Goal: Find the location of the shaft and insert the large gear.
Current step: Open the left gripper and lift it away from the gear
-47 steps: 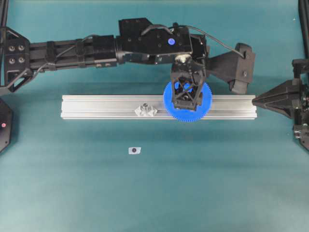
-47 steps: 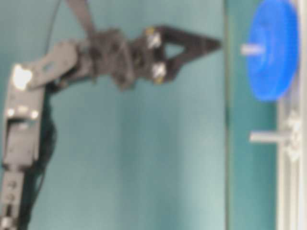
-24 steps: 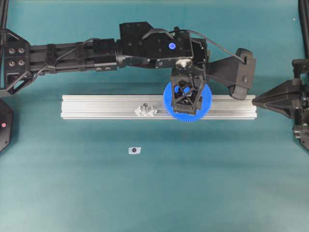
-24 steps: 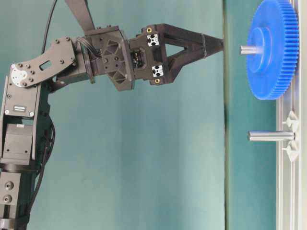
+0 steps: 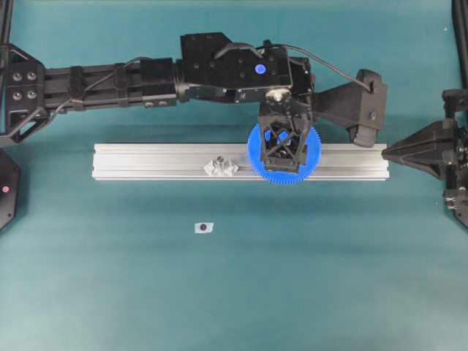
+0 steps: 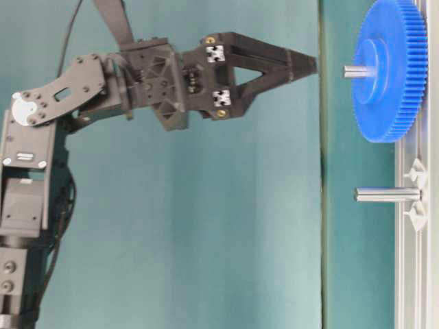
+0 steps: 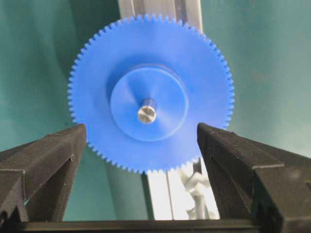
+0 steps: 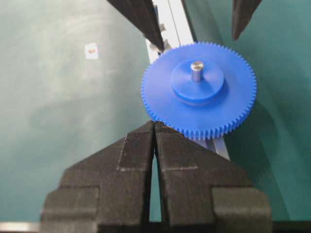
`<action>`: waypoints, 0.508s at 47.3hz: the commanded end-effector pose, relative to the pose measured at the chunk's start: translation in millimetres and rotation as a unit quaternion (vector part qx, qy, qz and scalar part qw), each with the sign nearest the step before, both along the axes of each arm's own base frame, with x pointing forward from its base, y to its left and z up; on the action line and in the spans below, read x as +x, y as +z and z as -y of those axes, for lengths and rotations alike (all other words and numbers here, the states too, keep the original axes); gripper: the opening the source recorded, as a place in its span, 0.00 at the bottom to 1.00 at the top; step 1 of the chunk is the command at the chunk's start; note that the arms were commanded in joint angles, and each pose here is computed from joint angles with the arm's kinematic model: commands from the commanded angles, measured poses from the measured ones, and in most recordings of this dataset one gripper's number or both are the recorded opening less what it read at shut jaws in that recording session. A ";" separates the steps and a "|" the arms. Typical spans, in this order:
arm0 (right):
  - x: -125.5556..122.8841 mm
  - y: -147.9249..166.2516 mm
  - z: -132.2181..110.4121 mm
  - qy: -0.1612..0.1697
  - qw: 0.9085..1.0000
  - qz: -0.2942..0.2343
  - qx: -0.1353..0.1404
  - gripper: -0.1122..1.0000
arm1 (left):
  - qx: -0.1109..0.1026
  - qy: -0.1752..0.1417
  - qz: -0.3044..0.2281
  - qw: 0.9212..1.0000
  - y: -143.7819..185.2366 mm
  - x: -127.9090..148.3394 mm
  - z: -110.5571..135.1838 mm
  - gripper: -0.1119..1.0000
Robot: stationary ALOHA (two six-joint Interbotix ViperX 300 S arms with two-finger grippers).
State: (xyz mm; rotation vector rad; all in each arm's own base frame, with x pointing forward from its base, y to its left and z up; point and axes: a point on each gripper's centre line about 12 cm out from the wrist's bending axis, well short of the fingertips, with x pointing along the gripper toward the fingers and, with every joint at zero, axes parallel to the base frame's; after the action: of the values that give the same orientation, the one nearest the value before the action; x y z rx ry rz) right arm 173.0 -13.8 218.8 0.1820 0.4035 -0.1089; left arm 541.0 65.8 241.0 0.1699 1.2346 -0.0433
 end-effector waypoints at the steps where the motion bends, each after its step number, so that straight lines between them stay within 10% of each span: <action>1: 1.9 4.2 0.5 -0.003 1.000 0.006 0.004 0.13 | 0.005 0.001 0.047 0.999 44.8 -6.9 2.3 0.91; 24: 1.7 4.4 0.5 -0.003 1.000 0.007 0.004 0.13 | 0.000 0.004 0.062 0.998 57.9 -18.6 15.0 0.91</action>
State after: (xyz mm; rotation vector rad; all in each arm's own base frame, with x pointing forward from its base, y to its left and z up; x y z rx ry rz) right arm 172.8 -13.8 218.2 0.1789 0.4051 -0.1089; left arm 530.9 58.8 262.3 0.1586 1.1990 -0.0325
